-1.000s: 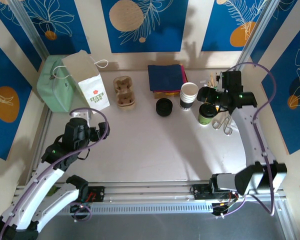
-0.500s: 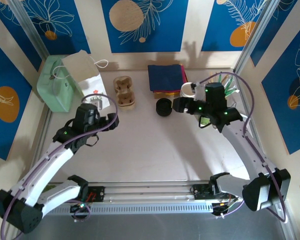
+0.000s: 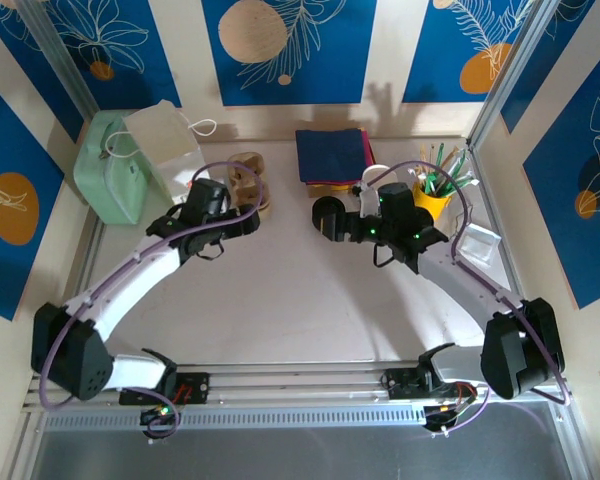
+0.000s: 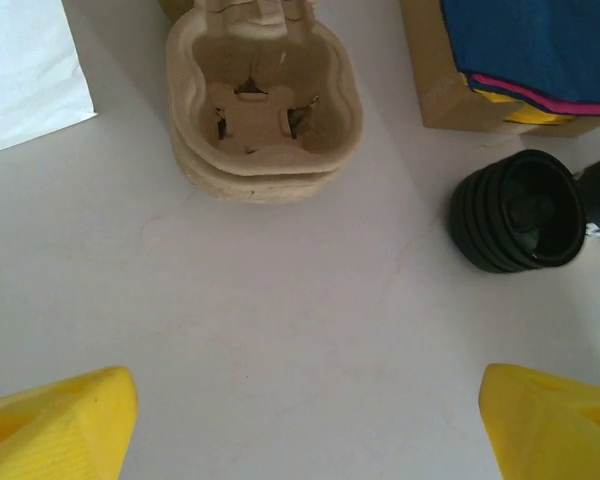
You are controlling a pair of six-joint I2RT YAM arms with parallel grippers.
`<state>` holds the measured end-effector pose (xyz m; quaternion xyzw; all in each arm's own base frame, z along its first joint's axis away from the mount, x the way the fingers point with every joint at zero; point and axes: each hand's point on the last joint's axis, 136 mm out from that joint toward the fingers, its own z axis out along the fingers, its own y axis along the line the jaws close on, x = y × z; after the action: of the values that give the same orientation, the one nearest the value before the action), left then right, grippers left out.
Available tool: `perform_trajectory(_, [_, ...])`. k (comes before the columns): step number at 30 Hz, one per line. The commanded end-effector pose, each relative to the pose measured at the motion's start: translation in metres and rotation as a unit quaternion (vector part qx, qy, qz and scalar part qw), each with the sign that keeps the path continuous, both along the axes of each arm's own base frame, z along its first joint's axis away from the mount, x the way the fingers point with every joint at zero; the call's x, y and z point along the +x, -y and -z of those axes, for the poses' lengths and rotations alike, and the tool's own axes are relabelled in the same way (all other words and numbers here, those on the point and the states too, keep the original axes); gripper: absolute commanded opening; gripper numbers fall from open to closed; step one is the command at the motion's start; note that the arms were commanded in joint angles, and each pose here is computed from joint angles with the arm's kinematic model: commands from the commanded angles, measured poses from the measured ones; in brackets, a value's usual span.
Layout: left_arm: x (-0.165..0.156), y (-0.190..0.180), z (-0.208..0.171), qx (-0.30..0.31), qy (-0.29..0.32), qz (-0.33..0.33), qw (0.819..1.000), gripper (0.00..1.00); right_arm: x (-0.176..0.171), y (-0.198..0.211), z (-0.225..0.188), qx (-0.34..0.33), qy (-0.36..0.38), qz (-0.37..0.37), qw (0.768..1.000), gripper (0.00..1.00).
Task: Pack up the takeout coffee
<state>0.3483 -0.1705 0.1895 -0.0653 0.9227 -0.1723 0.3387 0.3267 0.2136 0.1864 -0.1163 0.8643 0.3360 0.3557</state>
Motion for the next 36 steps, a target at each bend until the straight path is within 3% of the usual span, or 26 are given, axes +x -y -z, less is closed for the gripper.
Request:
perform_trajectory(1, [0.027,0.003,-0.001,-0.005,0.012,-0.033,0.999,0.88,0.006,-0.011,0.003,0.006,0.020,0.000,1.000,0.83])
perform_trajectory(13, [0.087,-0.017,0.032,0.028,-0.011,-0.132,0.991,0.83,-0.003,-0.053,0.030,-0.061,0.029,-0.038,0.997,0.83])
perform_trajectory(20, [0.110,-0.028,0.043,0.057,-0.036,-0.173,0.983,0.72,-0.001,-0.054,0.032,-0.058,0.024,-0.029,0.998,0.83])
perform_trajectory(25, [0.121,-0.024,0.050,0.056,-0.040,-0.170,0.983,0.64,-0.001,-0.053,0.033,-0.060,0.025,-0.027,0.998,0.83])
perform_trajectory(36, [0.124,-0.035,0.068,0.067,-0.062,-0.187,0.978,0.59,0.004,-0.051,0.039,-0.073,0.022,-0.017,0.997,0.82])
